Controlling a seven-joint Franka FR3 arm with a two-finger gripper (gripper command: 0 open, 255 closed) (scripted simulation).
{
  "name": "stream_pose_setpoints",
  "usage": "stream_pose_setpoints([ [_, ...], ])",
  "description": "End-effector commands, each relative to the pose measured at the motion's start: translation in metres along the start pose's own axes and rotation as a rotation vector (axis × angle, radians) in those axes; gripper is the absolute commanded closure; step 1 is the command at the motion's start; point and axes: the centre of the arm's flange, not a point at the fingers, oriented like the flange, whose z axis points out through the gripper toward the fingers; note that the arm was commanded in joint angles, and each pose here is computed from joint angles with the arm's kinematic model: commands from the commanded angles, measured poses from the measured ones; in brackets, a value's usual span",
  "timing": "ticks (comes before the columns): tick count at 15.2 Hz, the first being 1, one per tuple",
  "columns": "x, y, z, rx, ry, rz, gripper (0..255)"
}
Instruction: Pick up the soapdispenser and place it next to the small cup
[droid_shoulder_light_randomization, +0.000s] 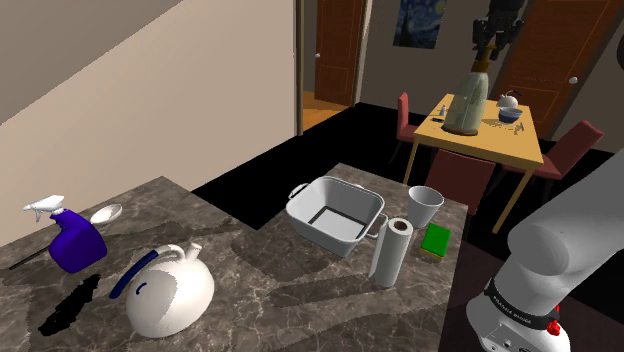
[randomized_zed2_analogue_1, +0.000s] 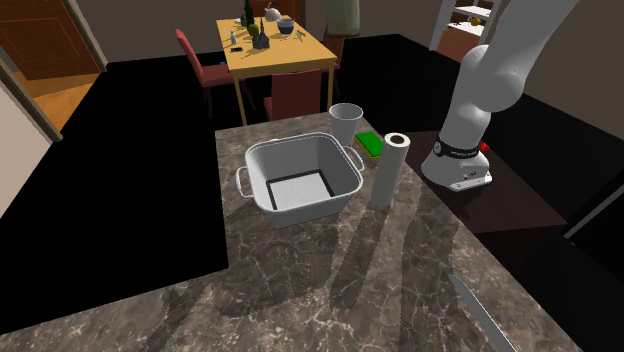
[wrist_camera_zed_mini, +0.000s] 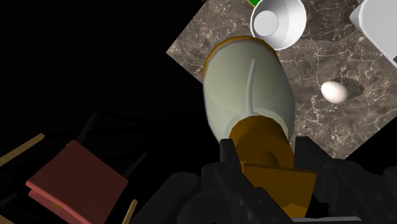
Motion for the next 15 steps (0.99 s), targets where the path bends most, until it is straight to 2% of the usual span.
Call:
stream_pose_setpoints([
  [1,0.0,0.01,0.002,0.0,0.001,-0.002,255],
  [15,-0.002,0.007,0.076,0.0,0.001,-0.002,255],
])
